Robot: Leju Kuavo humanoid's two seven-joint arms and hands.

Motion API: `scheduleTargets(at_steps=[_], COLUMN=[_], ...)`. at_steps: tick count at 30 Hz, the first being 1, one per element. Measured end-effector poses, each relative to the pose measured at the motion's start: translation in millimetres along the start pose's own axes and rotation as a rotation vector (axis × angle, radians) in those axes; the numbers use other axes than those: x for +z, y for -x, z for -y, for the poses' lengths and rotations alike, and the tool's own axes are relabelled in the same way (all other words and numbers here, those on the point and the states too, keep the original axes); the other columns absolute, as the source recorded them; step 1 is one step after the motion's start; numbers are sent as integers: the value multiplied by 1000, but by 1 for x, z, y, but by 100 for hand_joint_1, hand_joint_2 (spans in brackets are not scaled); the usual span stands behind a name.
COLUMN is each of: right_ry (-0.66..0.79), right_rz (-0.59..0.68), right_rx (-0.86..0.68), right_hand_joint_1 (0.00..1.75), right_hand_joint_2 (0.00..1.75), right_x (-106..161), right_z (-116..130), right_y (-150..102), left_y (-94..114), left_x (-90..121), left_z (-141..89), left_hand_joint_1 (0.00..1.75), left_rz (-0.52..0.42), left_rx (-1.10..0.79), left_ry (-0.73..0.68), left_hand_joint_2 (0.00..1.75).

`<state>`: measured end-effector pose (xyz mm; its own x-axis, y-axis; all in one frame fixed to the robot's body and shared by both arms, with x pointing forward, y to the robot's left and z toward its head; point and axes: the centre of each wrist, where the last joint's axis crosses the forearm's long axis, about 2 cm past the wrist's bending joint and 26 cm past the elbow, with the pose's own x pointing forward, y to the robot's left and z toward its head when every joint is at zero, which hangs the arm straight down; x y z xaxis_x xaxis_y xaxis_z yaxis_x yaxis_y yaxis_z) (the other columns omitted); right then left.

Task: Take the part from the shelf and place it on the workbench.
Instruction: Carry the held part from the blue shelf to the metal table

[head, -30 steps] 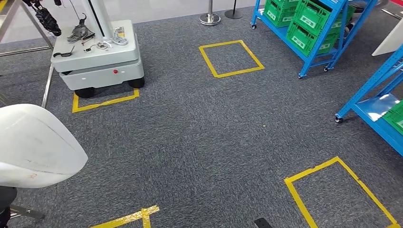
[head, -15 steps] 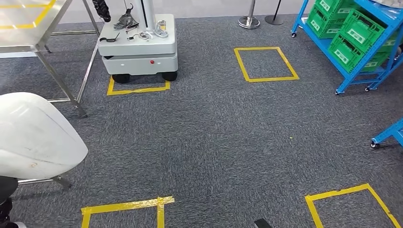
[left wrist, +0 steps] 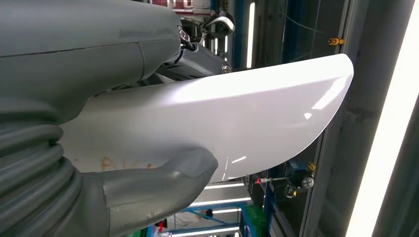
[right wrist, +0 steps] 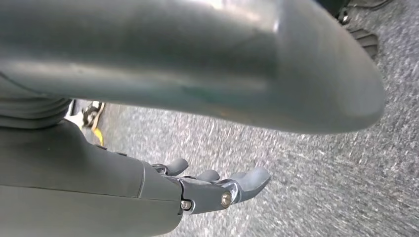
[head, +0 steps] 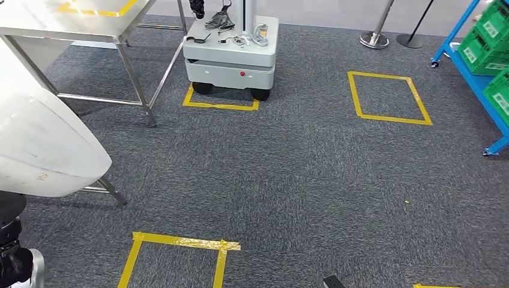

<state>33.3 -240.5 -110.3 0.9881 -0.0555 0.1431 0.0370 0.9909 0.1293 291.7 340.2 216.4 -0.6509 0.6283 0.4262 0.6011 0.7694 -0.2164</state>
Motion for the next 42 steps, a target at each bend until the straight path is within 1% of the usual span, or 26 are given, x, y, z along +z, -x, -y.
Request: scheduleTargets(at_steps=[4,9,14,16,18,23,34,38,42], right_ry=[-6,-7,-11,-10,-1,19,23,18,5], right_rz=[-4,-14,-20,-14,-18,-35,-54,-30,-7], right_rx=[1,21,61,64,63,52,41,13,-3], right_hand_joint_1=[0,0,0,0,0,0,0,0,0], right_hand_joint_2=[0,0,0,0,0,0,0,0,0], right_x=[0,0,0,0,0,0,0,0,0], right_z=[-3,-4,-1,0,3,10,10,9,2], right_y=[2,2,3,2,1,0,-1,-1,-3], left_y=[-2,-5,-23,-32,-36,-36,-35,-32,-29], left_x=[0,14,36,40,38,33,9,0,-10], left_z=[-4,-6,-2,0,1,1,0,-3,-6], left_hand_joint_1=[175,175,175,175,175,175,175,175,175], left_rz=[0,-14,-31,-31,-37,-58,-23,-16,21], left_rx=[-15,-59,-133,-158,-173,-191,-209,-197,-208], left_ry=[1,-20,-19,-14,-6,-12,27,29,46], left_hand_joint_2=[175,175,175,175,175,175,175,175,175])
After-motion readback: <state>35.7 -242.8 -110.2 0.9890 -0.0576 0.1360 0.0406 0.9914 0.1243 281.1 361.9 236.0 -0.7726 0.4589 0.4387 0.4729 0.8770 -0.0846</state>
